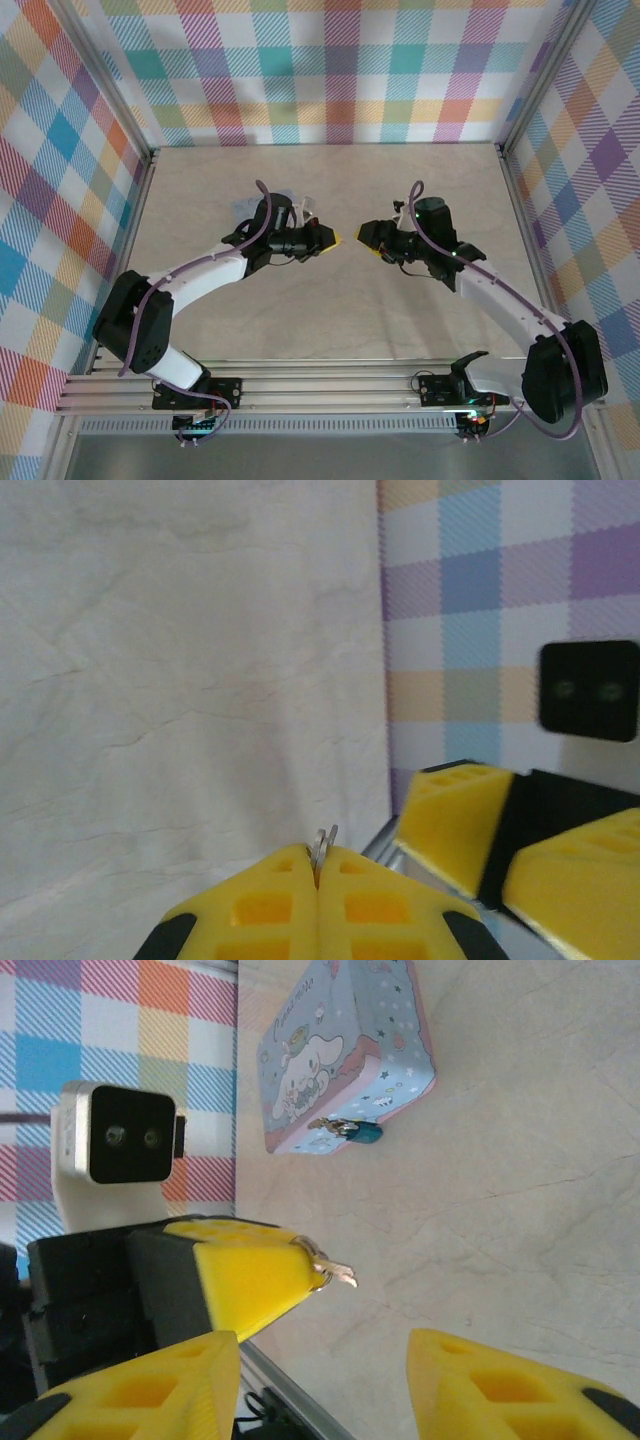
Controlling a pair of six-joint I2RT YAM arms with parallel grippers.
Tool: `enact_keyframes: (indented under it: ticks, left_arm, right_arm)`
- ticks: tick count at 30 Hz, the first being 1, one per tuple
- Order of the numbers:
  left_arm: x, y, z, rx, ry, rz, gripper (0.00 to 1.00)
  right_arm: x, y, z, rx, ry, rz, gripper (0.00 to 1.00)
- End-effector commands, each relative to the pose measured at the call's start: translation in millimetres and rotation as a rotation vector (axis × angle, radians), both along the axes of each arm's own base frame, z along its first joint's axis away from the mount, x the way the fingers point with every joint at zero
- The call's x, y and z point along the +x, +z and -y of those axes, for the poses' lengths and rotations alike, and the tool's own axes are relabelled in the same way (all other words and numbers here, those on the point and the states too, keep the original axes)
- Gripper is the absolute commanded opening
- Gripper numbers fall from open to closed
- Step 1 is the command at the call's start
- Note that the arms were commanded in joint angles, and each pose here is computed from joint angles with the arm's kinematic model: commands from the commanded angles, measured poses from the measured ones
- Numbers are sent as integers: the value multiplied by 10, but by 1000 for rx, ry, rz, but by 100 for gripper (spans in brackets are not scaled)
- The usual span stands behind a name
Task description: Unlock the padlock with the key
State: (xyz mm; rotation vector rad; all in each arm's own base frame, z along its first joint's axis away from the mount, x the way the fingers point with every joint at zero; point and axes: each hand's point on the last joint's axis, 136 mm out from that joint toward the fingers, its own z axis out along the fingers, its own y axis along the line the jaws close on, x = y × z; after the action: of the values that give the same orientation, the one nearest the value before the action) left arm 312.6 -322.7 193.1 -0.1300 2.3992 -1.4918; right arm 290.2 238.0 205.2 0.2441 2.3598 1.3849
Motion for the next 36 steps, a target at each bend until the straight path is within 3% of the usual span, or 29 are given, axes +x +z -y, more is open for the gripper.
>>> enact_keyframes:
  ticks: [1,15,26,30,33,36]
  left_arm:
    - [62,389,123,-129,9,15,0]
    - [-80,475,240,-155,-57,23,0]
    - [-91,422,225,-140,-54,28,0]
    - [-96,388,196,-102,-56,56,1]
    - [-128,442,151,-51,-82,126,16]
    - [-220,580,45,32,-127,239,29]
  right_arm:
    - [52,126,-103,102,-10,-26,45]
    - [187,56,-194,187,-25,-33,31]
    - [215,122,-267,243,0,-34,0]
    - [190,152,-254,242,6,-11,0]
    - [148,179,-232,190,36,37,0]
    - [69,253,-149,18,108,138,0]
